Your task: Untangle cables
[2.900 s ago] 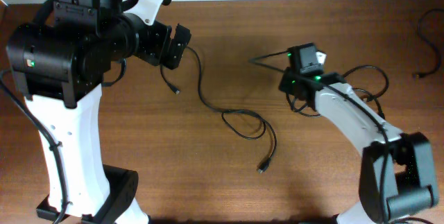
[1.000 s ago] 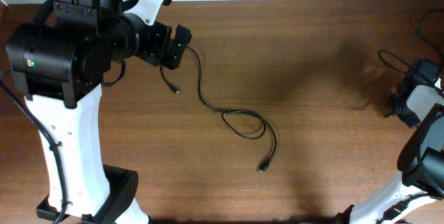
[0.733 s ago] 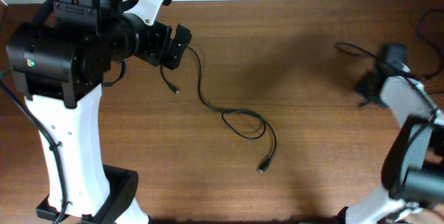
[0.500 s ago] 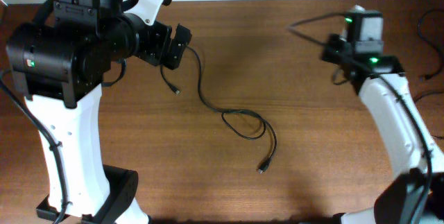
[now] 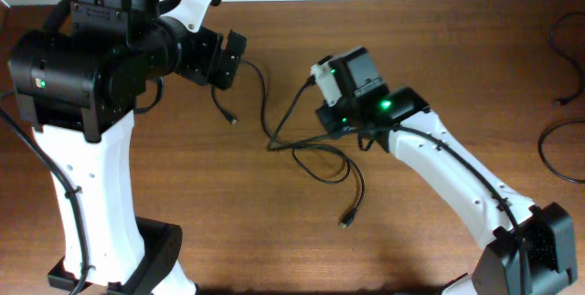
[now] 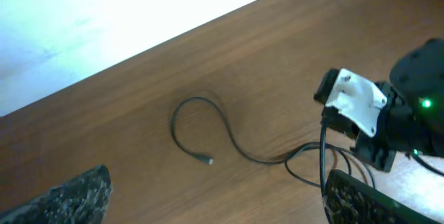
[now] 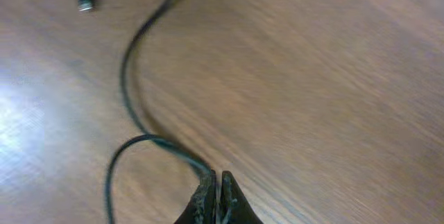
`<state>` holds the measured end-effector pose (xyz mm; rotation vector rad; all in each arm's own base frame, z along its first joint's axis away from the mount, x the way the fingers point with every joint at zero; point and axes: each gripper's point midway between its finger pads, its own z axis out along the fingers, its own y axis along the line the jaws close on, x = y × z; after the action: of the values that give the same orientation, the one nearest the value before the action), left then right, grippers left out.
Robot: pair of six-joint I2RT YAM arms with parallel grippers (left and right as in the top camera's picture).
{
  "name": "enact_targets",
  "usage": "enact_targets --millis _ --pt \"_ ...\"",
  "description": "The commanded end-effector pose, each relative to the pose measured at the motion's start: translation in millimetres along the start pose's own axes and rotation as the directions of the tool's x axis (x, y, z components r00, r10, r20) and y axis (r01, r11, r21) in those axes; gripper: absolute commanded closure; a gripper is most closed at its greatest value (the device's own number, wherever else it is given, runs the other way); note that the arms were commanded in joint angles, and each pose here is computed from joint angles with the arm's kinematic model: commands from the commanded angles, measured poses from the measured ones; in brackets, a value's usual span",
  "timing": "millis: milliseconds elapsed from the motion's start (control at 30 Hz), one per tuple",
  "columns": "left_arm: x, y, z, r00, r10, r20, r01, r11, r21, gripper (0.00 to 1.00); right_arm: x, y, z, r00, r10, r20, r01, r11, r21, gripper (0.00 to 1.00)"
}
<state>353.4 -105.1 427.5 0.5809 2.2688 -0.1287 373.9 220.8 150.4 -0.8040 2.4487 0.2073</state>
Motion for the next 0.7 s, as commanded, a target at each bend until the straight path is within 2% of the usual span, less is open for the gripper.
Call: enact_targets --millis 0,200,333,400,467,667 --pt "-2 6 -6 1.000 -0.009 0.020 0.010 0.999 -0.037 0.01 21 16 14 0.991 0.118 -0.066 -0.122 0.991 -0.048 0.96" --pt "0 16 -7 1.000 -0.010 0.009 0.011 0.996 -0.093 0.01 70 48 23 0.972 0.088 -0.218 -0.115 0.987 -0.115 0.96" --pt "0 16 -7 1.000 -0.010 0.008 0.011 0.995 -0.095 0.01 91 81 27 0.966 -0.022 -0.257 -0.026 0.983 -0.183 0.90" --pt "0 17 -7 1.000 -0.010 0.007 0.011 0.995 -0.097 0.01 98 101 27 0.961 -0.075 -0.266 0.019 0.978 -0.207 0.80" --pt "3 21 -8 1.000 -0.012 -0.006 0.011 0.993 -0.120 0.01 101 113 26 0.958 -0.114 -0.263 0.058 0.976 -0.211 0.35" --pt "6 23 -8 1.000 -0.013 -0.019 0.010 0.991 -0.134 0.01 107 120 29 0.955 -0.137 -0.262 0.080 0.973 -0.217 0.33"
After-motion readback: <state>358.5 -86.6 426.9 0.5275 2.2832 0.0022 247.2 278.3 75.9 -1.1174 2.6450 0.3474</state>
